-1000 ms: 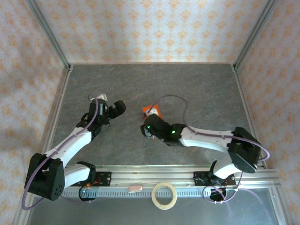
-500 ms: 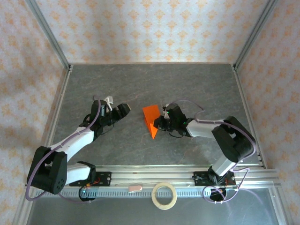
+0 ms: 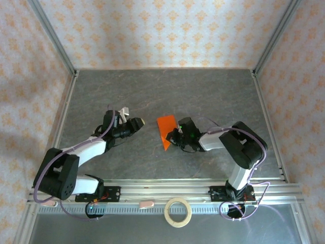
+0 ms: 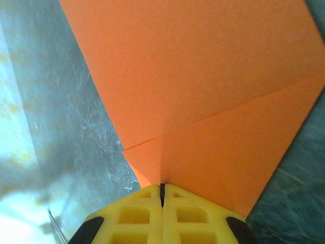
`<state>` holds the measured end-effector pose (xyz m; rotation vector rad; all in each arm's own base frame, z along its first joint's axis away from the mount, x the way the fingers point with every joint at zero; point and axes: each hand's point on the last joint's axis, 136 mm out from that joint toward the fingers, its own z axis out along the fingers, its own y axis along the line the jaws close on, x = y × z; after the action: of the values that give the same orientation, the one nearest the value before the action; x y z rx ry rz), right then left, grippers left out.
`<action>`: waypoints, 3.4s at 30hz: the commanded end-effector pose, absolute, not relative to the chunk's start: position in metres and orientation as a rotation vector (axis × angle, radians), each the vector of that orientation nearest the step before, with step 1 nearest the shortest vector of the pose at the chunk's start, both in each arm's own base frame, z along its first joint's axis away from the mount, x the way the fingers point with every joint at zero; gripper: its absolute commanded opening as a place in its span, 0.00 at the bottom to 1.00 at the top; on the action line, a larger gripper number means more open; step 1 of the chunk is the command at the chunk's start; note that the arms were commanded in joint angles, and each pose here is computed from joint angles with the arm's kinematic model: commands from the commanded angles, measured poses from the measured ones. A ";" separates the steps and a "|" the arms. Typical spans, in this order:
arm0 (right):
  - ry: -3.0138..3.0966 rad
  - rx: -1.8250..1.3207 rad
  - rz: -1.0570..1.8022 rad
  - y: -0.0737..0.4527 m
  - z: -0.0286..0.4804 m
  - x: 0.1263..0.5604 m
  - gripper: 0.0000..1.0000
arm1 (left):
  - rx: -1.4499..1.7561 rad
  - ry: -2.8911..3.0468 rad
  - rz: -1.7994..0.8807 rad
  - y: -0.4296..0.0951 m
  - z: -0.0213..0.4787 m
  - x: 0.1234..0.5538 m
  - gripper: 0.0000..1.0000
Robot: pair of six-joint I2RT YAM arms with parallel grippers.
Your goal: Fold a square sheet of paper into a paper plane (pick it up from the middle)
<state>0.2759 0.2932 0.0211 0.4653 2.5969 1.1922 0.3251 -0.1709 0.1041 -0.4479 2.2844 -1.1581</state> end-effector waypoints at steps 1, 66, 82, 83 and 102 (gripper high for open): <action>2.470 0.785 1.160 0.273 0.018 0.274 0.00 | -0.355 2.242 -1.229 -0.194 0.121 0.333 0.27; 2.516 0.578 1.185 0.227 0.048 0.290 0.39 | -0.147 2.653 -1.203 -0.289 -0.004 0.324 0.00; 2.522 0.380 1.342 0.241 0.059 0.303 0.33 | -0.126 2.651 -1.219 -0.289 -0.001 0.320 0.00; 2.527 0.366 1.352 0.242 0.059 0.304 0.33 | -0.124 2.651 -1.221 -0.290 -0.001 0.320 0.00; 2.618 0.231 1.392 0.235 0.046 0.302 0.38 | -0.130 2.646 -1.221 -0.290 0.001 0.322 0.00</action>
<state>0.3016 0.2312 0.0431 0.2947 2.6088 1.3661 0.3380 -0.3043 0.0248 -0.0841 2.5424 -1.2790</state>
